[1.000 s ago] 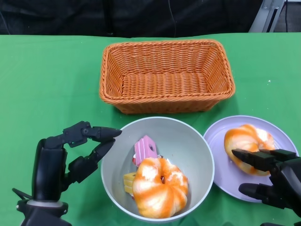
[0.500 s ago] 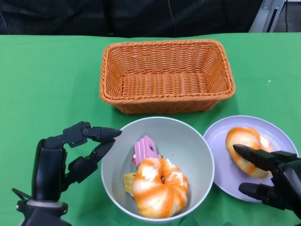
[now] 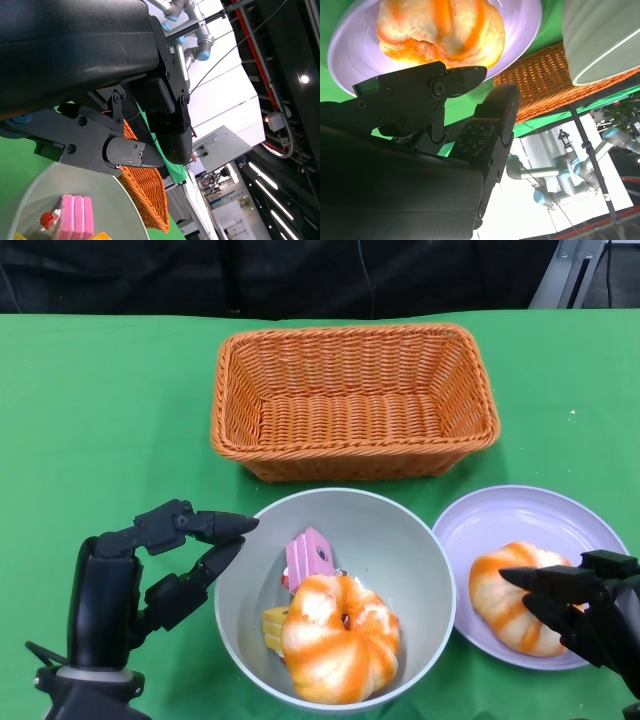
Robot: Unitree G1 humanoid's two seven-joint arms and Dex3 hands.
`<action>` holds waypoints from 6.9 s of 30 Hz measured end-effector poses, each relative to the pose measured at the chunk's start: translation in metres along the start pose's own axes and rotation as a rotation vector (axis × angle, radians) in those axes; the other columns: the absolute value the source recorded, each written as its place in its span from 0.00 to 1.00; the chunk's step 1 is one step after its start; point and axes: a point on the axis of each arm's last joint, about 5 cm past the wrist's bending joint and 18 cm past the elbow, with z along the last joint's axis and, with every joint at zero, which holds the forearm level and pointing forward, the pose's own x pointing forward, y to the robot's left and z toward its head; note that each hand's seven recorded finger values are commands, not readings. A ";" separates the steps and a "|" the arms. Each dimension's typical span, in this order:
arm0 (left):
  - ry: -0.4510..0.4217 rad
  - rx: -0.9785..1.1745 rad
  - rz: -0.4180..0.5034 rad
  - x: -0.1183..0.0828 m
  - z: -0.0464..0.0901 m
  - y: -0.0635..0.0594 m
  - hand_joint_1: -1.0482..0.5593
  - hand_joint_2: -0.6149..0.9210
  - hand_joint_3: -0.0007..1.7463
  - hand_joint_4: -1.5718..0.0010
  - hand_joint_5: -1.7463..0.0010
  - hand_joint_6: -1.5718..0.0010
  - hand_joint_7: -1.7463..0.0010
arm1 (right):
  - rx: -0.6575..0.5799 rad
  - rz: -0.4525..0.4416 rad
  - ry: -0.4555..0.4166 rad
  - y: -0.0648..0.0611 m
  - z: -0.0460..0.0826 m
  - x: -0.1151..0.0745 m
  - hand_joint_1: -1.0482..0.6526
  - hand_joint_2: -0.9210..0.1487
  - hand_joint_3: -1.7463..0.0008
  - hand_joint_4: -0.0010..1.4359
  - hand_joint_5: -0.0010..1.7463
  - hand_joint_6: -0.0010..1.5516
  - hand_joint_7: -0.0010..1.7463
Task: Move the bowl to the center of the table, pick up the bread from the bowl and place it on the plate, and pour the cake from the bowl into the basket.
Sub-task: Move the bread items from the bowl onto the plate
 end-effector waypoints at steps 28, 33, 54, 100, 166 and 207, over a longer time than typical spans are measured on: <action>-0.007 0.000 0.001 0.000 0.000 0.000 0.52 1.00 0.13 0.49 0.38 0.36 0.70 | 0.096 -0.050 -0.120 -0.016 0.030 0.016 0.24 0.00 0.99 0.59 0.14 0.55 0.00; -0.006 0.000 0.001 0.000 0.000 0.000 0.51 1.00 0.12 0.49 0.38 0.36 0.70 | 0.131 -0.033 -0.154 -0.024 0.044 0.020 0.22 0.00 0.99 0.59 0.14 0.54 0.00; -0.002 0.004 -0.001 0.000 -0.002 -0.001 0.52 1.00 0.12 0.49 0.39 0.36 0.70 | 0.195 0.062 -0.314 -0.037 0.061 0.036 0.20 0.00 0.97 0.54 0.15 0.51 0.00; -0.038 0.009 0.009 0.008 0.009 -0.013 0.51 1.00 0.13 0.50 0.38 0.37 0.68 | 0.211 0.543 -0.441 -0.023 0.050 0.060 0.15 0.00 0.97 0.49 0.06 0.47 0.00; -0.046 -0.008 0.058 0.008 0.013 -0.018 0.52 1.00 0.12 0.48 0.40 0.37 0.69 | 0.013 0.654 -0.584 0.003 0.073 0.091 0.11 0.00 0.95 0.48 0.00 0.46 0.00; -0.057 -0.002 0.075 0.008 0.014 -0.017 0.51 1.00 0.11 0.48 0.41 0.37 0.68 | -0.113 0.735 -0.564 0.007 0.089 0.101 0.07 0.00 0.97 0.38 0.00 0.41 0.00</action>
